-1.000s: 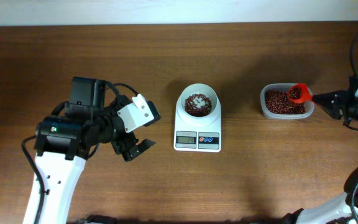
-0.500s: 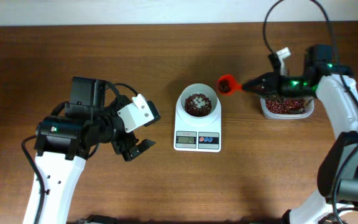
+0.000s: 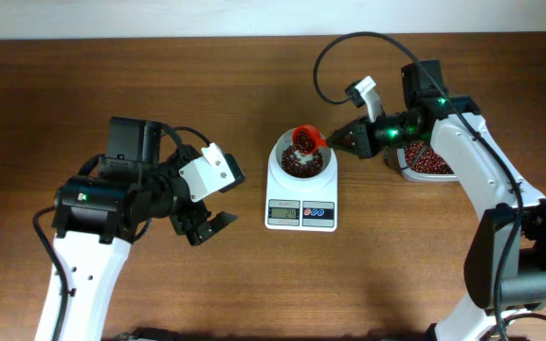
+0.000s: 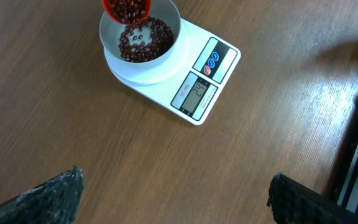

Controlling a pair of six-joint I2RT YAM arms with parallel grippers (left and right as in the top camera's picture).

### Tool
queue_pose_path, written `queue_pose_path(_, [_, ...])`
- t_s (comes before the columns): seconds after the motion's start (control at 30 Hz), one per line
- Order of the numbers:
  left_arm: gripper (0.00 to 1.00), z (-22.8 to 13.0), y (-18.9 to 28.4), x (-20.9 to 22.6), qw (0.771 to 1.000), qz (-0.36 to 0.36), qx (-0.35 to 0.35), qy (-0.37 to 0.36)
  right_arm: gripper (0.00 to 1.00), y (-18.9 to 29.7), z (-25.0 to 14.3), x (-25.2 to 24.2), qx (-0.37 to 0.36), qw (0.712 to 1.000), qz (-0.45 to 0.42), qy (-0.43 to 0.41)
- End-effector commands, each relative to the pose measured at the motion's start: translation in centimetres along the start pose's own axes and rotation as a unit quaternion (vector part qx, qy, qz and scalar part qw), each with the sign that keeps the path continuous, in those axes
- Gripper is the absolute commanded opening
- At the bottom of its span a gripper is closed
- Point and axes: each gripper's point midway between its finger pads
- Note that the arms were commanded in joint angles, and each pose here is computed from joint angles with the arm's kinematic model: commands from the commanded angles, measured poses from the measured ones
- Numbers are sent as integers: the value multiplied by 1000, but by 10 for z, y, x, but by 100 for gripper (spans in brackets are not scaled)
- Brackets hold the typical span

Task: Scoop and weigh 50g on scale
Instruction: 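Carry the scoop to the white bowl and tip beans in, then return the scoop to the bean tub and scoop more beans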

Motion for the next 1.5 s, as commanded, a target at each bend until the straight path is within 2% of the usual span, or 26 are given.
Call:
queue_pose_path(0.0, [99,4,5,2,1000,6,-8,-5,4,0,2,12,-6,998,29,54])
queue_pose_path(0.03, [99,4,5,2,1000,6,-8,-5,4,0,3,-1,-3,999,-6,46])
queue_pose_path(0.07, [99,4,5,2,1000,6,-8,-5,4,1,1,-21,6,998,-65,-12])
queue_pose_path(0.13, [99,4,5,2,1000,6,-8,-5,4,0,2,-7,2,999,-25,33])
queue_pose_path(0.17, [99,4,5,2,1000,6,-8,-5,4,1,0,-23,8,997,-72,-13])
queue_pose_path(0.2, [99,4,5,2,1000,6,-8,-5,4,-1,-1,-3,5,999,-14,34])
queue_pose_path(0.27, [99,4,5,2,1000,6,-8,-5,4,1,-1,-20,9,998,-63,-12])
queue_pose_path(0.3, [99,4,5,2,1000,6,-8,-5,4,0,1,-3,3,999,-16,28])
queue_pose_path(0.33, [99,4,5,2,1000,6,-8,-5,4,0,2,-9,3,999,-34,18])
queue_pose_path(0.37, [99,4,5,2,1000,6,-8,-5,4,2,1,-25,6,996,-80,-31])
queue_pose_path(0.4, [99,4,5,2,1000,6,-8,-5,4,1,1,-9,4,999,-37,9])
queue_pose_path(0.43, [99,4,5,2,1000,6,-8,-5,4,0,4,-7,0,999,-34,23])
queue_pose_path(0.47, [99,4,5,2,1000,6,-8,-5,4,2,0,-25,7,996,-86,-36])
queue_pose_path(0.5, [99,4,5,2,1000,6,-8,-5,4,0,2,-2,4,999,-25,28])
queue_pose_path(0.57, [99,4,5,2,1000,6,-8,-5,4,2,2,-22,6,996,-83,-31])
queue_pose_path(0.67, [99,4,5,2,1000,6,-8,-5,4,0,8,-6,-7,999,-38,-20])
queue_pose_path(1.13, [99,4,5,2,1000,6,-8,-5,4,4,16,10,-26,999,16,-27])
queue_pose_path(1.27, [99,4,5,2,1000,6,-8,-5,4,25,22,27,-57,992,99,-47])
queue_pose_path(1.4, [99,4,5,2,1000,6,-8,-5,4,64,11,-1,-78,985,84,-128])
queue_pose_path(1.47, [99,4,5,2,1000,6,-8,-5,4,76,1,-7,-80,983,81,-141])
Point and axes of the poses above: each gripper's point midway between its finger pads, its own y axis back along the fingers, its own x axis along the line the jaws close on, z = x × y, and after that the axes turned 2 degrees about -y, right-handed
